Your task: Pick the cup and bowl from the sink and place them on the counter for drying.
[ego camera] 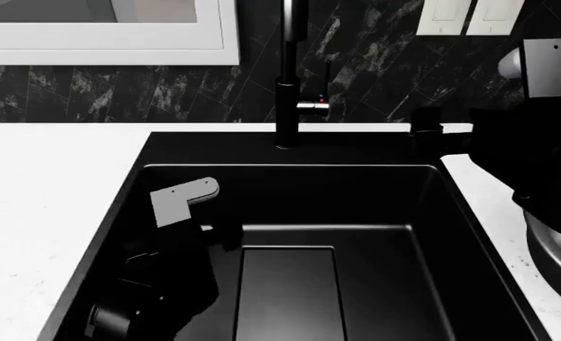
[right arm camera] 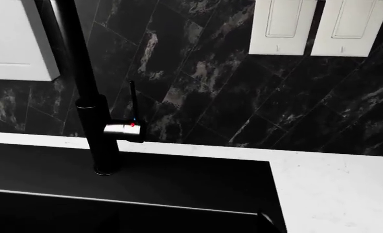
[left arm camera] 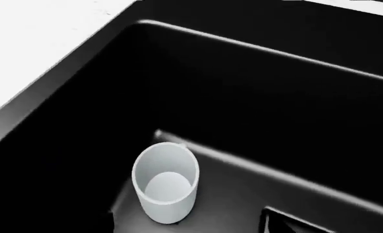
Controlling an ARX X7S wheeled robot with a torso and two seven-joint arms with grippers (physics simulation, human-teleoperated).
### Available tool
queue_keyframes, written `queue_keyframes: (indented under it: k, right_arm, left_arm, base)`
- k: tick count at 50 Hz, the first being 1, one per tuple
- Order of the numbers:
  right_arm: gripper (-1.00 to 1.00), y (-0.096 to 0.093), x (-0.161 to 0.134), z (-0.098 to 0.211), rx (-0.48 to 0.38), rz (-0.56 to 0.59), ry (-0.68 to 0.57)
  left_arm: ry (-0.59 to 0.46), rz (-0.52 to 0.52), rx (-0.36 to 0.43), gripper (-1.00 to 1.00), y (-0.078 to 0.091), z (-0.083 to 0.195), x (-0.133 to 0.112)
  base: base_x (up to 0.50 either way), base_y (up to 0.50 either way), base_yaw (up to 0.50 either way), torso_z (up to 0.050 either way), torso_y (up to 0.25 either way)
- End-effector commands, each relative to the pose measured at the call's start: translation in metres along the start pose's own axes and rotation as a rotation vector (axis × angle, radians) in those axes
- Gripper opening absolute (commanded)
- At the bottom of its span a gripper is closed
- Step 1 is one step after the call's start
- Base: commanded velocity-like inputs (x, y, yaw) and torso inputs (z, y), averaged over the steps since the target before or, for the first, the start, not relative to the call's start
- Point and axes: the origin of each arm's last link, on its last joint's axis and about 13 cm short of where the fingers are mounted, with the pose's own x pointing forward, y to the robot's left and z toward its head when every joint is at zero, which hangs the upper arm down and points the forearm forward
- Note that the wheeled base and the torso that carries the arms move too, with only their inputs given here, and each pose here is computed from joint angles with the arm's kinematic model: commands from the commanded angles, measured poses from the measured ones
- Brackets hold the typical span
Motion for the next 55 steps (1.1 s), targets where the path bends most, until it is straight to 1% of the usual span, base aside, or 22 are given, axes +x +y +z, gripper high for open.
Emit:
queue_keyframes:
  k: [1, 2, 6, 12, 13, 15, 17, 18, 19, 21, 24, 25, 26, 30, 31, 34, 35, 36, 39, 41, 46, 55]
  right_arm:
    - [1.0, 0.0, 0.004, -0.007, 0.008, 0.01, 0.01]
    - [1.0, 0.0, 0.005, -0.008, 0.009, 0.011, 0.012]
    - [1.0, 0.001, 0.004, -0.008, 0.011, 0.015, 0.011]
    - [1.0, 0.0, 0.005, -0.015, 0.021, 0.015, 0.02]
    - [1.0, 0.0, 0.005, -0.016, 0.021, 0.015, 0.021]
    - [1.0, 0.0, 0.005, -0.017, 0.023, 0.015, 0.023]
    - [1.0, 0.0, 0.006, -0.017, 0.025, 0.016, 0.024]
    - [1.0, 0.0, 0.006, -0.018, 0.025, 0.016, 0.024]
    - [1.0, 0.001, 0.007, -0.019, 0.026, 0.017, 0.025]
    - [1.0, 0.001, 0.007, -0.021, 0.027, 0.018, 0.027]
    - [1.0, 0.001, 0.008, -0.021, 0.028, 0.018, 0.027]
    - [1.0, 0.0, 0.008, -0.021, 0.029, 0.017, 0.027]
    - [1.0, 0.0, 0.008, -0.021, 0.029, 0.016, 0.028]
    - [1.0, 0.001, 0.008, -0.021, 0.029, 0.017, 0.028]
    - [1.0, 0.001, 0.009, -0.022, 0.029, 0.019, 0.03]
    - [1.0, 0.002, 0.01, -0.023, 0.031, 0.023, 0.033]
    - [1.0, 0.003, 0.011, -0.023, 0.03, 0.025, 0.035]
    - [1.0, 0.003, 0.011, -0.023, 0.03, 0.025, 0.036]
    - [1.0, 0.003, 0.011, -0.023, 0.031, 0.027, 0.035]
    - [1.0, 0.003, 0.012, -0.023, 0.032, 0.029, 0.034]
    - [1.0, 0.003, 0.012, -0.027, 0.042, 0.03, 0.04]
    - [1.0, 0.002, 0.014, -0.029, 0.051, 0.031, 0.04]
  left_arm:
    - [0.059, 0.045, -0.028, 1.0, -0.01, -0.014, 0.03]
    - [0.073, 0.063, -0.047, 1.0, -0.011, -0.014, 0.034]
    - [0.06, 0.096, -0.046, 1.0, -0.013, -0.013, 0.038]
    - [0.064, 0.094, -0.05, 1.0, -0.015, -0.016, 0.051]
    - [0.039, 0.097, -0.047, 1.0, -0.015, -0.016, 0.053]
    - [0.045, 0.096, -0.057, 1.0, -0.015, -0.015, 0.056]
    - [0.051, 0.104, -0.05, 1.0, -0.016, -0.017, 0.059]
    - [0.066, 0.086, -0.046, 1.0, -0.016, -0.018, 0.06]
    - [0.067, 0.11, -0.032, 1.0, -0.015, -0.02, 0.061]
    - [0.047, 0.104, -0.01, 1.0, -0.015, -0.021, 0.064]
    - [0.054, 0.112, -0.008, 1.0, -0.015, -0.022, 0.07]
    - [0.004, 0.118, 0.006, 1.0, -0.015, -0.021, 0.072]
    - [0.001, 0.126, 0.015, 1.0, -0.016, -0.022, 0.074]
    - [0.009, 0.116, 0.012, 1.0, -0.018, -0.024, 0.077]
    - [0.035, 0.108, 0.001, 1.0, -0.019, -0.025, 0.079]
    - [0.014, 0.113, 0.016, 1.0, -0.02, -0.025, 0.083]
    - [0.03, 0.114, -0.007, 1.0, -0.02, -0.024, 0.085]
    - [0.005, 0.117, -0.008, 1.0, -0.02, -0.024, 0.086]
    - [0.032, 0.134, 0.016, 1.0, -0.02, -0.028, 0.087]
    - [0.024, 0.144, 0.019, 1.0, -0.019, -0.03, 0.09]
    - [-0.006, 0.222, 0.009, 1.0, -0.016, -0.03, 0.093]
    - [-0.028, 0.26, 0.003, 1.0, -0.015, -0.027, 0.089]
  base:
    - [0.0, 0.0, 0.0, 0.0, 0.0]
    - [0.0, 0.0, 0.0, 0.0, 0.0]
    - [0.0, 0.0, 0.0, 0.0, 0.0]
    - [0.0, 0.0, 0.0, 0.0, 0.0]
    - [0.0, 0.0, 0.0, 0.0, 0.0]
    - [0.0, 0.0, 0.0, 0.0, 0.0]
    - [0.0, 0.0, 0.0, 0.0, 0.0]
    - [0.0, 0.0, 0.0, 0.0, 0.0]
    - [0.0, 0.0, 0.0, 0.0, 0.0]
    - [0.0, 0.0, 0.0, 0.0, 0.0]
    - [0.0, 0.0, 0.0, 0.0, 0.0]
    - [0.0, 0.0, 0.0, 0.0, 0.0]
    - [0.0, 0.0, 0.0, 0.0, 0.0]
    - [0.0, 0.0, 0.0, 0.0, 0.0]
    - [0.0, 0.0, 0.0, 0.0, 0.0]
    - [0.0, 0.0, 0.0, 0.0, 0.0]
    - [0.0, 0.0, 0.0, 0.0, 0.0]
    - [0.0, 0.0, 0.0, 0.0, 0.0]
    - [0.0, 0.0, 0.0, 0.0, 0.0]
    - [0.0, 0.0, 0.0, 0.0, 0.0]
    - [0.0, 0.0, 0.0, 0.0, 0.0]
    - [0.0, 0.0, 0.0, 0.0, 0.0]
